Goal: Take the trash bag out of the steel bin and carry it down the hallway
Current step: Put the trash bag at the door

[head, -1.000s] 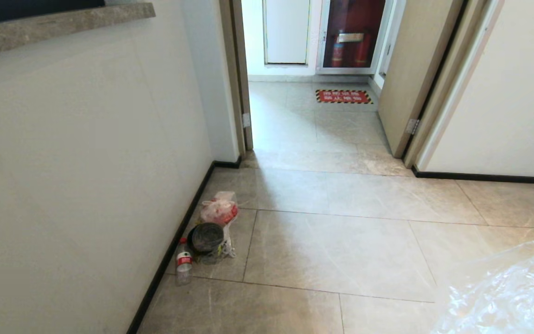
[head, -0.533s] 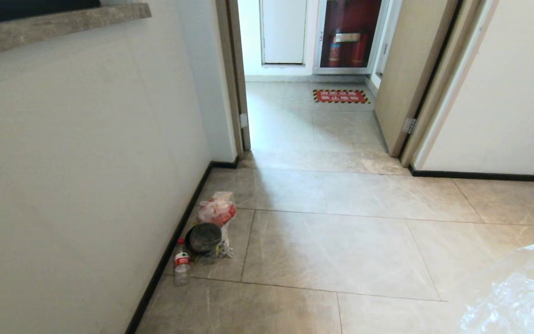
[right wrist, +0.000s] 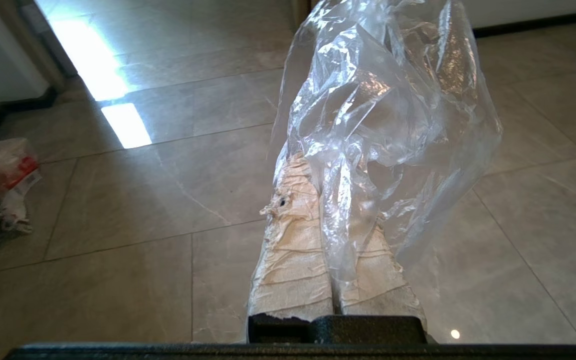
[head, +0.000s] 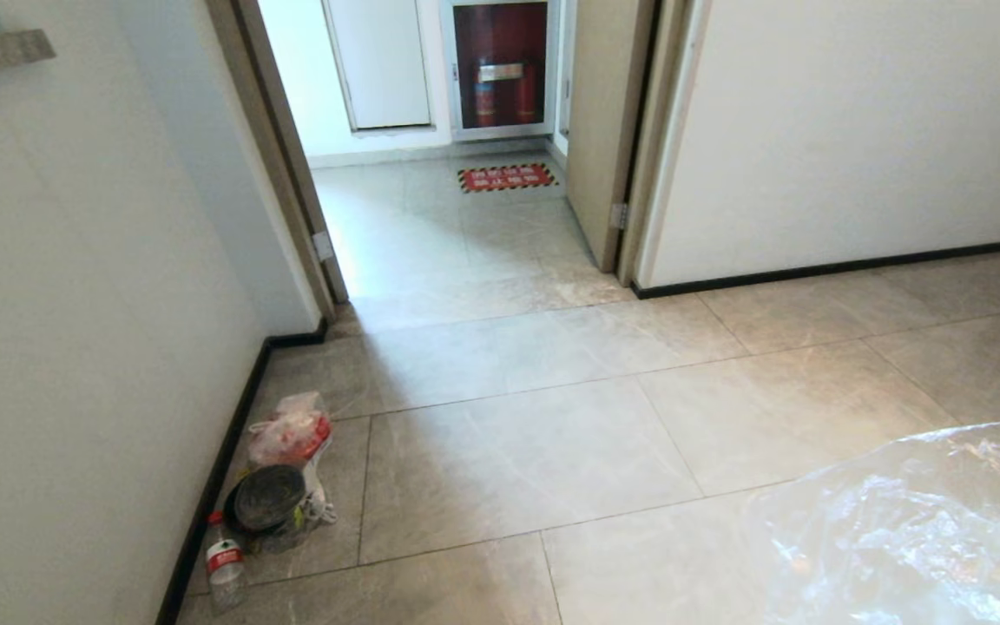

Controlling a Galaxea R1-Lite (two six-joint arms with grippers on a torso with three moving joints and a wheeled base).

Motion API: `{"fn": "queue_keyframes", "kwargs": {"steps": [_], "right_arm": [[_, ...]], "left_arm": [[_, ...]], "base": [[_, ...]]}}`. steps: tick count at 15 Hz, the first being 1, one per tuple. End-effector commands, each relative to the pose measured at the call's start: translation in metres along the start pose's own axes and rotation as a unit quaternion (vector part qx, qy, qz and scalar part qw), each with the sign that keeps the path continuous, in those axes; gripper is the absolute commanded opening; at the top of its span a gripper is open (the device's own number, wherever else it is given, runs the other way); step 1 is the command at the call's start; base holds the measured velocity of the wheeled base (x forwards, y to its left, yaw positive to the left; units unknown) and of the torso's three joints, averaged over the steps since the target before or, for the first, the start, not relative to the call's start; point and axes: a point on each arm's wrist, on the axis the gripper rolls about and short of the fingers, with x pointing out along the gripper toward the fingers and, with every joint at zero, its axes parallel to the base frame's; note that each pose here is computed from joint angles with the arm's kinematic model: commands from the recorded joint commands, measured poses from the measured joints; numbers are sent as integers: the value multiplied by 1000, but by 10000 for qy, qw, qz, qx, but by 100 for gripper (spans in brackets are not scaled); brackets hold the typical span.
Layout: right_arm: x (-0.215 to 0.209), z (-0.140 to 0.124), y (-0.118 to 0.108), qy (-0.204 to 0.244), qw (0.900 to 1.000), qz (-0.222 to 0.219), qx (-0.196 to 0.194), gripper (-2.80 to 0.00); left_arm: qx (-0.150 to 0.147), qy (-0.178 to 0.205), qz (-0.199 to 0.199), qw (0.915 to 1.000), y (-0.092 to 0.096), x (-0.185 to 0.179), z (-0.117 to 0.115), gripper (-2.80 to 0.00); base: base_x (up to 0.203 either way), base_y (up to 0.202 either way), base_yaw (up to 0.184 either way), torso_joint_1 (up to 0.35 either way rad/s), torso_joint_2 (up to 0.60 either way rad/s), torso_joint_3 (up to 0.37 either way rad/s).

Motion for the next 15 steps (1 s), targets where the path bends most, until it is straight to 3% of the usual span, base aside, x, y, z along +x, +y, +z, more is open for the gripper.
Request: {"fn": "queue_keyframes", "kwargs": {"steps": [1,12,15], "right_arm": [[0,0,0,9,10000,0,8,-280],[0,0,0,10,10000,-8,-22,-280],[0,0,0,9,10000,-8,-22,-280]], "left_arm": [[-6,0,2,10000,0,0,0,-280],[8,-6,2,10000,0,0,0,-280],[8,-8,2,10000,0,0,0,-280]], "base": [[-2,5,-122,2,2,4],[0,0,-7,0,0,0],[-2,-7,153,4,4,5]]}}
